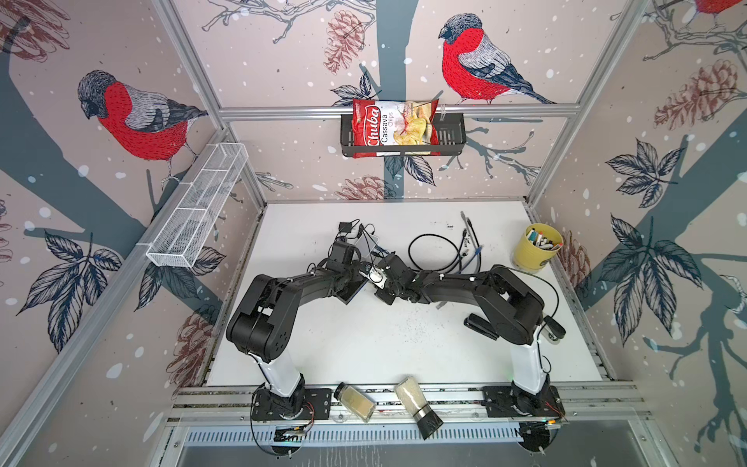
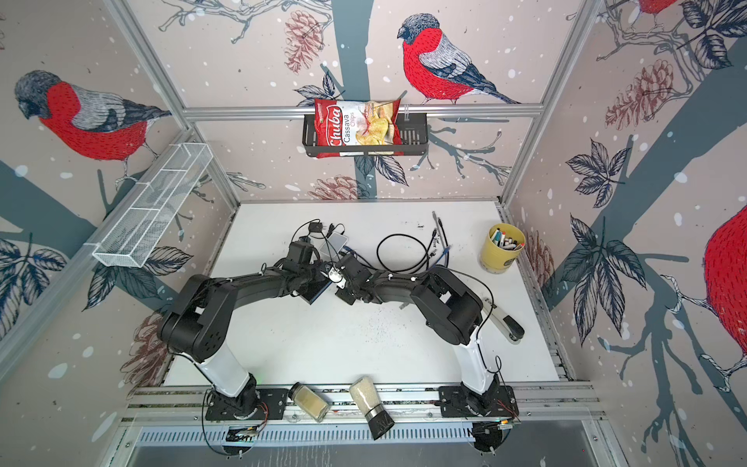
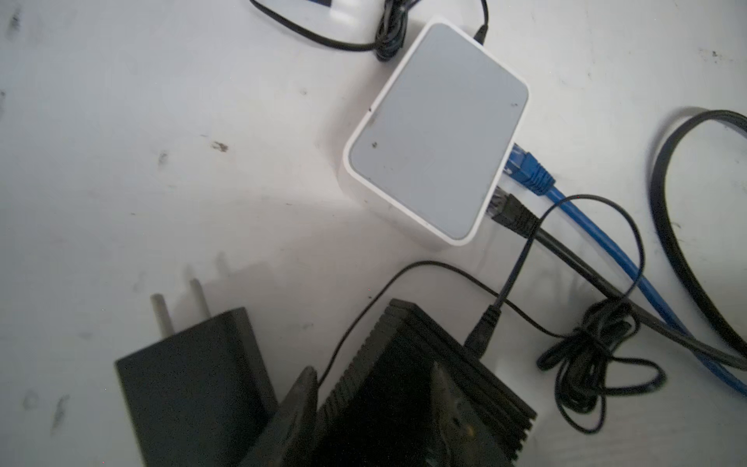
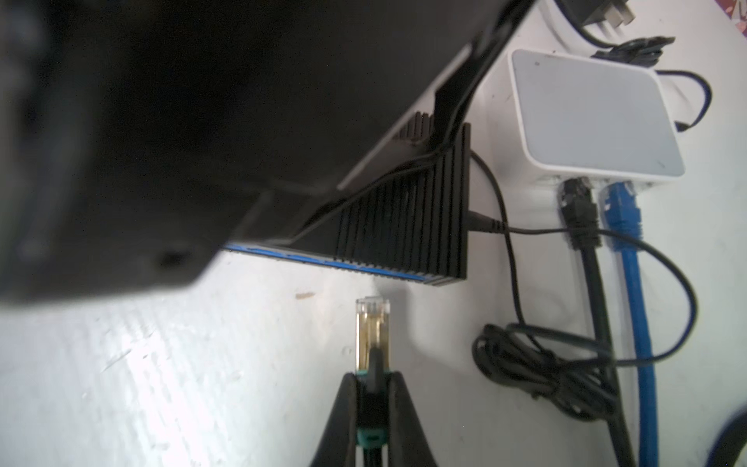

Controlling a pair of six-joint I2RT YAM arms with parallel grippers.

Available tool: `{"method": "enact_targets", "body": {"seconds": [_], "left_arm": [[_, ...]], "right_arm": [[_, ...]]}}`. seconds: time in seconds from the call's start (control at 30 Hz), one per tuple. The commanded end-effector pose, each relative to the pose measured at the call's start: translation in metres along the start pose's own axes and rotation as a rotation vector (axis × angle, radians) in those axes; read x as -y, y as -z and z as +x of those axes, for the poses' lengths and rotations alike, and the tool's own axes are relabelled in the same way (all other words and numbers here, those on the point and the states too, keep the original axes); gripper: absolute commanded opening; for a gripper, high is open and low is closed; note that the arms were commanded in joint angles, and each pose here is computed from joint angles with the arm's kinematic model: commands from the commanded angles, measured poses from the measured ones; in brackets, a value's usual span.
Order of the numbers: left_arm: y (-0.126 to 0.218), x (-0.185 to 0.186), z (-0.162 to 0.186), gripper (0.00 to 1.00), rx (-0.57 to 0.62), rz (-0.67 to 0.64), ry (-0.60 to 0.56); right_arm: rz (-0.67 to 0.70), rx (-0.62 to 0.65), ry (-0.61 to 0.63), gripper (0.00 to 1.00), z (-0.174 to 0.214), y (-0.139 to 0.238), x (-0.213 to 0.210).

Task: Insert the plug into the switch port

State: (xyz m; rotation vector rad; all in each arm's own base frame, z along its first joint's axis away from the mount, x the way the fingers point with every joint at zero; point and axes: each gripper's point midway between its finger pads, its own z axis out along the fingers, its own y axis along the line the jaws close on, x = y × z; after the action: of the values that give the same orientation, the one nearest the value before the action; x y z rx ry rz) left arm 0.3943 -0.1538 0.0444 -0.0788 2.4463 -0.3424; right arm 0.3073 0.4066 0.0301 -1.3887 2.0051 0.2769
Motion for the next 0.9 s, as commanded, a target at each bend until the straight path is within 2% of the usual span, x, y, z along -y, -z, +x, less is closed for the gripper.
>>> {"method": "enact_targets", "body": {"seconds": [0.0, 0.33, 0.57, 0.87], "left_arm": [[0.009, 0.024, -0.004, 0.45, -0.001, 0.113, -0.014], [0.005, 0.022, -0.012, 0.45, 0.004, 0.123, -0.011], [0.01, 0.001, -0.015, 0.45, 0.036, 0.048, 0.012], [-0.001, -0.002, -0.01, 0.44, 0.002, 0.065, 0.039]], "right_arm": [[0.004, -0.081, -0.042, 0.02, 0.027, 0.003, 0.002], [-0.014, -0.051, -0.078, 0.02, 0.024, 0.008, 0.007], [-0.041, -0.034, -0.07, 0.02, 0.011, 0.008, 0.003], [-0.075, -0.076, -0.081, 0.02, 0.01, 0.005, -0.001]]}}
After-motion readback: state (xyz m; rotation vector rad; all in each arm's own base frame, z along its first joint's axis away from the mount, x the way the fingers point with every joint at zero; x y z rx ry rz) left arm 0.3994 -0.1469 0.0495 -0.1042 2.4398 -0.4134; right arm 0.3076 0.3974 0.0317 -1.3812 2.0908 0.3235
